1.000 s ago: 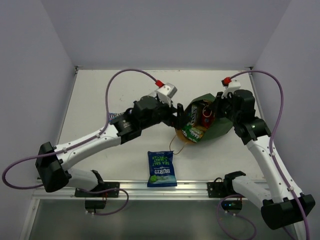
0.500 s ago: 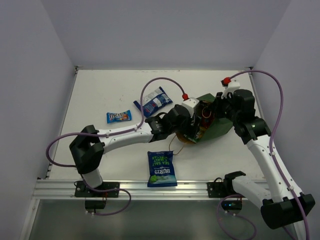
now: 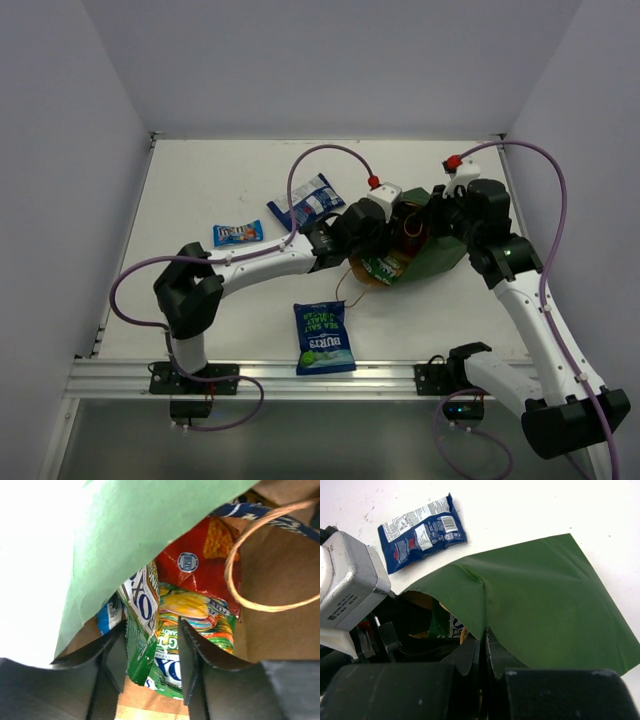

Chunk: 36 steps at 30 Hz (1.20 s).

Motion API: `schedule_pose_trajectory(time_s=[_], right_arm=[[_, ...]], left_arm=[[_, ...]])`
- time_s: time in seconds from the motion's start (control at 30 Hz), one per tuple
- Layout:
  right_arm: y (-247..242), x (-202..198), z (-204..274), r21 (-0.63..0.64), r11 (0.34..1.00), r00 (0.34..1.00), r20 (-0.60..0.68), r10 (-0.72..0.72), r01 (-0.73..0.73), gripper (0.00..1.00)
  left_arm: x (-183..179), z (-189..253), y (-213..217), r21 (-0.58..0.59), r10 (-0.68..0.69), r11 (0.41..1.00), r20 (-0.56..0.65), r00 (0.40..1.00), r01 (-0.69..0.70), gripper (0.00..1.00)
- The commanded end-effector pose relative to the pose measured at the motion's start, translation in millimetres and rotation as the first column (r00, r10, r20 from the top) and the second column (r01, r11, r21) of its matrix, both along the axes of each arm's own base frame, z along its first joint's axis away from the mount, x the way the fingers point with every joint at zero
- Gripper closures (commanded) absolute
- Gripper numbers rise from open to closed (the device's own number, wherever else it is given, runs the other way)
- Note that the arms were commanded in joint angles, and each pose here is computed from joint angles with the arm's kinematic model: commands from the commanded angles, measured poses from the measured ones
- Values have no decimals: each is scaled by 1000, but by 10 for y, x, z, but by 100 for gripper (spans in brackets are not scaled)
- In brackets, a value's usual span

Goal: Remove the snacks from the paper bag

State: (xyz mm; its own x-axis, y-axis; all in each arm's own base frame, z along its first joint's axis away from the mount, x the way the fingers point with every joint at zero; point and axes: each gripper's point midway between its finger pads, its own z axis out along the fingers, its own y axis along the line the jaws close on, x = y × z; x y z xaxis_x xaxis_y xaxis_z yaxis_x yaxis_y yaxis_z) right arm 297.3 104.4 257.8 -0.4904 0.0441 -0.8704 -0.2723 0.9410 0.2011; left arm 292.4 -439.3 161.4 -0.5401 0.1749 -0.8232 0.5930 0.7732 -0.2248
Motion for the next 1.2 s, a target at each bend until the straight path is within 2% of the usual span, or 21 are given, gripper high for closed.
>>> schedule_pose_trajectory(time_s=[0.0, 0.17, 0.33, 0.53, 0.73, 0.87, 0.9, 0.97, 1.17], right_arm=[[68, -30, 224, 63, 998, 999, 52, 14, -17, 100], [94, 0, 225, 71, 997, 998, 53, 20, -24, 100], [137, 24, 210, 85, 996, 998, 46, 33, -37, 100], [155, 39, 191, 95, 995, 999, 39, 35, -38, 100], [139, 26, 166, 94, 995, 999, 36, 28, -32, 100], [131, 13, 135, 93, 995, 999, 31, 25, -28, 100], [133, 10, 140, 94, 995, 999, 32, 25, -28, 100], [122, 11, 129, 90, 996, 999, 32, 20, -23, 100], [54, 14, 116, 77, 997, 999, 36, -18, 15, 100]], left_arm=[[-68, 363, -174, -95, -62, 993, 23, 998, 63, 54], [-232, 368, -320, -126, -119, 985, -14, 993, 116, 64], [-165, 280, -343, -97, -85, 992, -3, 996, 84, 59], [-14, 183, -364, -55, -26, 998, 4, 1000, 26, 60], [164, 19, -199, 4, 79, 997, -19, 997, -79, 64], [201, 20, -122, -6, 97, 995, -28, 995, -97, 77], [181, 66, -131, -15, 83, 996, -28, 996, -83, 87], [144, 149, -144, -33, 60, 998, -26, 998, -61, 100], [-73, 867, 2, -123, -24, 992, 37, 999, 28, 100]])
